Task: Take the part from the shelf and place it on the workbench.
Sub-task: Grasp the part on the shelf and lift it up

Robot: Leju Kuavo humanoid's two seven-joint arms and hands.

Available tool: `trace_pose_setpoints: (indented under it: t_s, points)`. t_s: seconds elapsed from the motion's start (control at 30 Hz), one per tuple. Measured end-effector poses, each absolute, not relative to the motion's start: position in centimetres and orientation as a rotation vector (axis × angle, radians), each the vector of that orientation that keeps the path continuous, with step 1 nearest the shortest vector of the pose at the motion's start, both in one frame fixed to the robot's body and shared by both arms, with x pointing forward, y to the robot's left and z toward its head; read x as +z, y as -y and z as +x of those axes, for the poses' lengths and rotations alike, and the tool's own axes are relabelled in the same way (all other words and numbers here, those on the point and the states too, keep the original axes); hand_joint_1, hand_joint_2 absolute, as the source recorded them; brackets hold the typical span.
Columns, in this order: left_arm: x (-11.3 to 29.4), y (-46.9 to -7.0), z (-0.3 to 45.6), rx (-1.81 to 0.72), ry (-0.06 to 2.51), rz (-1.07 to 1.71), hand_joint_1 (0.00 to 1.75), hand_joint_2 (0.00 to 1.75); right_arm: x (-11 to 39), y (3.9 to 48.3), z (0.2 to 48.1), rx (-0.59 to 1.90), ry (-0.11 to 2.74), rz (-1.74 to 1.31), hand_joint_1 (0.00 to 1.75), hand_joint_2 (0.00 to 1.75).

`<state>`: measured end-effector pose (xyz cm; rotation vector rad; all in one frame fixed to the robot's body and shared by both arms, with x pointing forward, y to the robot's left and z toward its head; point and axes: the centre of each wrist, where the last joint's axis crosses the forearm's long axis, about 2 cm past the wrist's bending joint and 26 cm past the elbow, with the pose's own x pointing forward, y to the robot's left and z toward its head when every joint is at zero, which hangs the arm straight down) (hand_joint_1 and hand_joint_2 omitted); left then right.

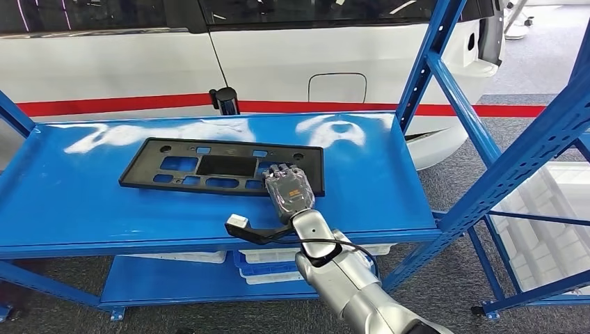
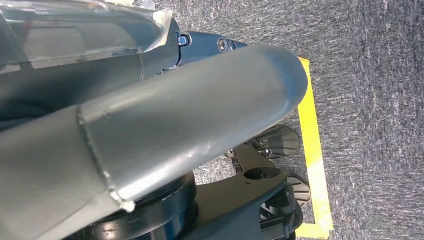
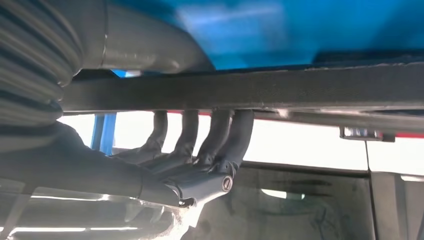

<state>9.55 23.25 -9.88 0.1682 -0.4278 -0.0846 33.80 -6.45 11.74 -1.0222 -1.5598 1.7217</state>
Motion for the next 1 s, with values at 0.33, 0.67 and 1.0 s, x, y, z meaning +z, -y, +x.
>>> trace_pose_setpoints:
  t_s: [0.33, 0.67, 1.0]
  points:
    - [-9.9, -23.2, 9.5, -0.084, 0.429, 0.172, 0.00, 0.00, 12.3, 5.5, 33.9, 1.751, 1.562, -1.059, 1.75, 1.75]
    - [-10.0, -23.3, 9.1, -0.047, 0.447, 0.194, 0.00, 0.00, 13.0, 4.8, 33.7, 1.710, 1.606, -1.074, 1.75, 1.75]
    - [-10.0, -23.4, 9.0, -0.034, 0.455, 0.194, 0.00, 0.00, 13.3, 4.6, 33.6, 1.691, 1.628, -1.075, 1.75, 1.75]
